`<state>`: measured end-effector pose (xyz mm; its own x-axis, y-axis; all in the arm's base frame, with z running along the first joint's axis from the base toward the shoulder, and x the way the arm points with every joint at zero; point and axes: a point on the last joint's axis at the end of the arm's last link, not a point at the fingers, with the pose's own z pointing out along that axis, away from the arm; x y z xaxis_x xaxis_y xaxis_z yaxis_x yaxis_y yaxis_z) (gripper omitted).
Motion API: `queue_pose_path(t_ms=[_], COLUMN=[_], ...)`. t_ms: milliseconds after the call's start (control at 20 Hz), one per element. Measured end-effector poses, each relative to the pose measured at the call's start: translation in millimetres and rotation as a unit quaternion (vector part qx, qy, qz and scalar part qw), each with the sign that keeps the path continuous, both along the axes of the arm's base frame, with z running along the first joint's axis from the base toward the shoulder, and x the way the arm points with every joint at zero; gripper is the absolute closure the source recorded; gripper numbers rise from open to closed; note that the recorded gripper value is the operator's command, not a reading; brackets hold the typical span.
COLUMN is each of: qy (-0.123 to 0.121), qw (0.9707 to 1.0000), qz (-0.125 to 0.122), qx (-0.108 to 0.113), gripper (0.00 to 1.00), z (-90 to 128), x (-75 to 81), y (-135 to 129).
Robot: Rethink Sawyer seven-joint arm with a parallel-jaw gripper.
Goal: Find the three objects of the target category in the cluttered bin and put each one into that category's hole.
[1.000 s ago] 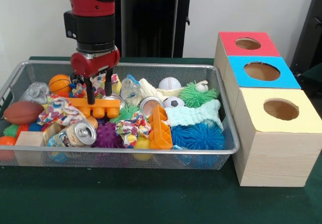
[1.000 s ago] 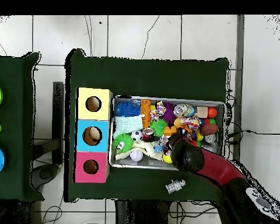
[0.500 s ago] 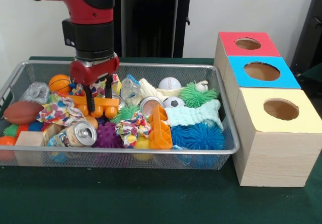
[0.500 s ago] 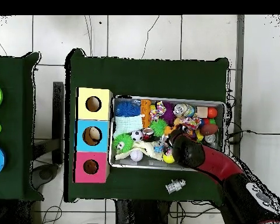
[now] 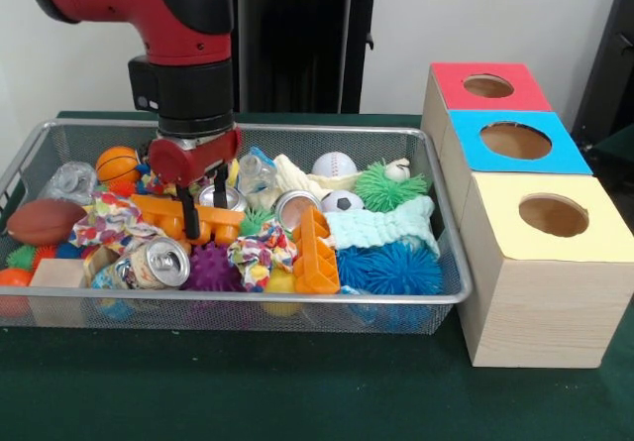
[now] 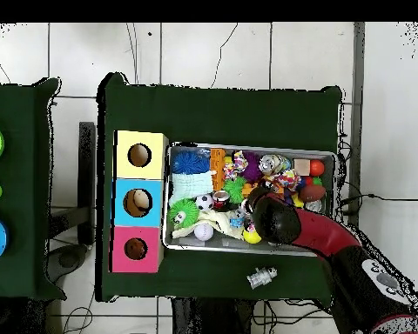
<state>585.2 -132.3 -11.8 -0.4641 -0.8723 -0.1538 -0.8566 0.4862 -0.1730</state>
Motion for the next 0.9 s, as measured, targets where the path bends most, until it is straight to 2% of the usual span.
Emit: queue_pose_path(t_ms=[150, 450, 650, 900], qy=[0.003, 0.023, 0.024, 0.029], qw=[1.0, 0.9995, 0.9991, 0.9989], qz=[0.004, 0.022, 0.034, 0.035], qx=[-0.001, -0.002, -0.005, 0.001], gripper=[1.0, 1.0, 1.0, 1.0], z=[0, 2, 6, 21], x=[1.3, 10.6, 14.1, 5.6], y=[1, 13, 24, 38])
